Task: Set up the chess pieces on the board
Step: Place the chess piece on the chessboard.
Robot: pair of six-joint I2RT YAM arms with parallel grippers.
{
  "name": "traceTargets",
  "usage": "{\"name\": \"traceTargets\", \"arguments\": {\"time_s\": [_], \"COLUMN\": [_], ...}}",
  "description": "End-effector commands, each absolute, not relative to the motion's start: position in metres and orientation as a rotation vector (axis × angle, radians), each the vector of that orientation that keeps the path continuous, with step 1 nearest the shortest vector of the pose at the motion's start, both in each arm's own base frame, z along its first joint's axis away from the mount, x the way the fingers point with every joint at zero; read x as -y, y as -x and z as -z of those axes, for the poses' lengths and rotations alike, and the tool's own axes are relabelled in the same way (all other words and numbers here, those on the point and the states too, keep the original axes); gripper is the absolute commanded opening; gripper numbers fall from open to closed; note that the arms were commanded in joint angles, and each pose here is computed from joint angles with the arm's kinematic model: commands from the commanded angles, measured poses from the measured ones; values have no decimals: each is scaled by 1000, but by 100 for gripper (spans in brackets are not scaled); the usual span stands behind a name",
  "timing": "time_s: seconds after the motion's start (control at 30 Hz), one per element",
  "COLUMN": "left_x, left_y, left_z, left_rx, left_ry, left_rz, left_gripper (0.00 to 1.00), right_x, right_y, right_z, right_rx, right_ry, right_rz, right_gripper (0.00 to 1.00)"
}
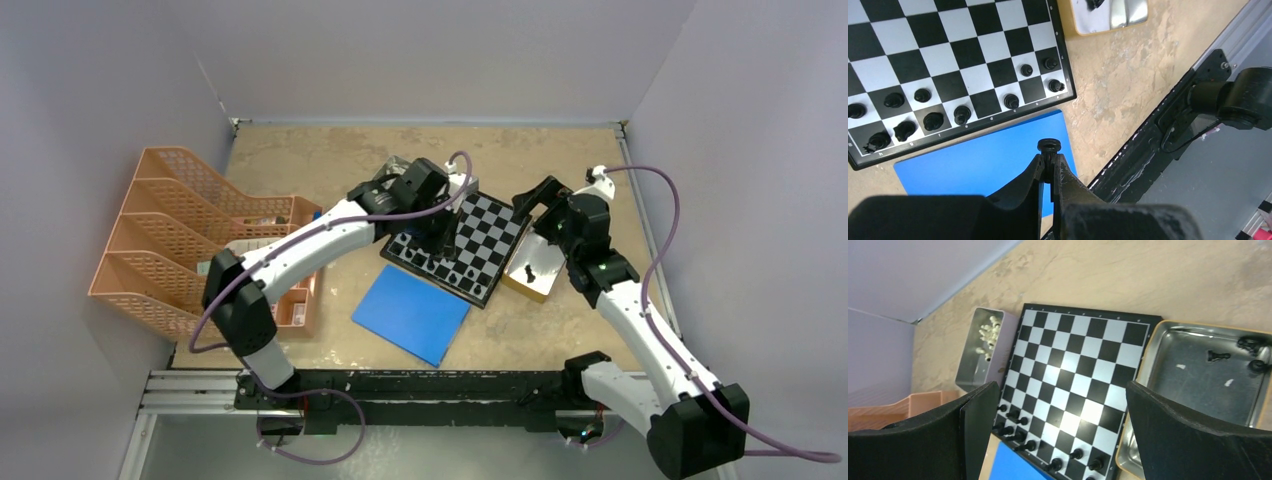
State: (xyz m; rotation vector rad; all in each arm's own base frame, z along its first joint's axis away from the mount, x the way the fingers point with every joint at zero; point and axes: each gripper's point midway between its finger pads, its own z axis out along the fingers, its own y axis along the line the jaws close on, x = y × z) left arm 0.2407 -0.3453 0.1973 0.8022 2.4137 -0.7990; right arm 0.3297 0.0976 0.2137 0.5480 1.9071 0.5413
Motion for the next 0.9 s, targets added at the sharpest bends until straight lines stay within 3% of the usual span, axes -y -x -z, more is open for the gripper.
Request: {"name": "traceTargets", "arguments": {"time_s": [0.0,0.27,0.87], "left_x": [349,383,397], "left_y": [-228,-226,-248], "left_z": [-192,-161,-103], "left_rx": [-2551,-2667,-2770], "left_ry": [-831,-871,-914], "left_rz": [763,714,550], "left_gripper": [0,0,0], "right_x": [-73,-40,-34], "right_y": [-332,-339,-334], "right_z": [-214,-207,-219], "right_rx": [-1877,-1851,-1824], "right_ry": [-565,-635,-652], "right_rz": [-413,-307,-295], "right_gripper": [99,99,99]}}
